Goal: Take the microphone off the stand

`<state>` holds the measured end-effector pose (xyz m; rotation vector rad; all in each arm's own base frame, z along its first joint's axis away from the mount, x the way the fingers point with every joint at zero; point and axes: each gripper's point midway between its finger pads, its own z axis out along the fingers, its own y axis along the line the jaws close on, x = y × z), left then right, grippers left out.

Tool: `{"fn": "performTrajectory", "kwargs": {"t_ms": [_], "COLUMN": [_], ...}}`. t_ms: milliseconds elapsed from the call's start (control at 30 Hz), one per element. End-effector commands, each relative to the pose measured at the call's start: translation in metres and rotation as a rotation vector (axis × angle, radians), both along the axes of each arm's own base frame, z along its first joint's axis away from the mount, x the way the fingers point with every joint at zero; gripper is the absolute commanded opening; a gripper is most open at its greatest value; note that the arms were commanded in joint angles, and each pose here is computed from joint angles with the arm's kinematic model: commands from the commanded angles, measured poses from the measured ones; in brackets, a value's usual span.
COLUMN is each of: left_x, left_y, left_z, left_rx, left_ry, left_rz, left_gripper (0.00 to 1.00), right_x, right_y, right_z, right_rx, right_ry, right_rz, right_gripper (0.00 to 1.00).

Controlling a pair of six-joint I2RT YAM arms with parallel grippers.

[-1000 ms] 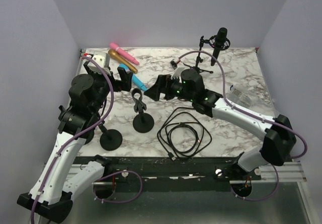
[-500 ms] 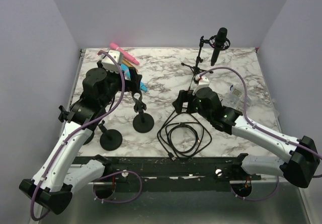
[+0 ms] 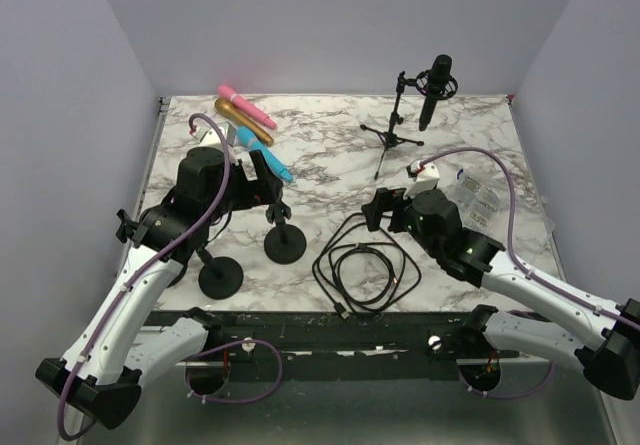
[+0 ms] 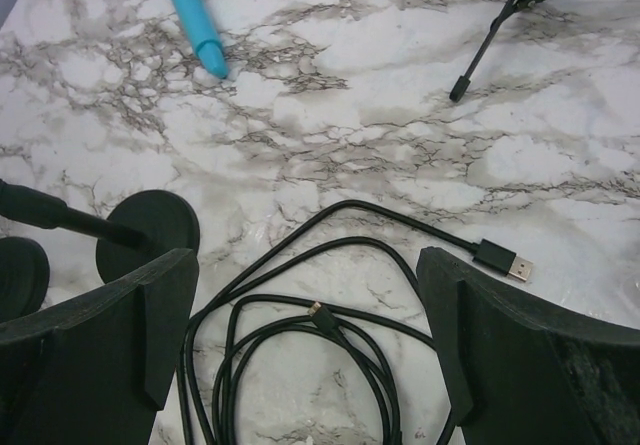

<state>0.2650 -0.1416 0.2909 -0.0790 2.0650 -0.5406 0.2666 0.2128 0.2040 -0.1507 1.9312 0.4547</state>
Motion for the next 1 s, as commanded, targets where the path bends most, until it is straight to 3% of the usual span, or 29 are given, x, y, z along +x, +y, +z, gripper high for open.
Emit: {"fn": "performTrajectory", "kwargs": {"t_ms": [0, 233, 333, 533, 700, 967], "left_x": [-0.022, -0.015, -0.014, -0.005, 0.002, 0.017], "left_y": [-0.01, -0.009, 0.004, -0.005, 0.001, 0.019], "left_z": [-0.027, -0.046, -0.057, -0.074, -0.077, -0.047], "left_rx": [-0.12, -0.034, 0.01, 0.106, 0.162, 0.285], "left_ry": [0.181, 0.279, 0.354, 0.419, 0.394, 0.313], "left_rz": [0.056, 0.242, 0.384, 0.43, 0.468, 0.515], "left_gripper": [0.98, 0.99, 0.91, 0.88, 0.61, 0.31], "right_x": [0.003, -0.004, -0.007, -0.013, -0.016, -0.02], "right_y": [-0.001, -0.004, -0.008, -0.011, -0.014, -0.017], "right_z": [0.004, 0.009, 0.012, 0.018, 0.019, 0.023], "right_rx": [0.016, 0.05, 0.058, 0.09, 0.099, 0.112], "right_ry": [-0.047, -0.07, -0.081, -0.096, -0.094, -0.098], "right_rz": [-0.005, 0.015, 0.012, 0.016, 0.018, 0.016], "right_gripper": [1.0, 1.0, 1.0, 1.0, 1.0, 1.0]}}
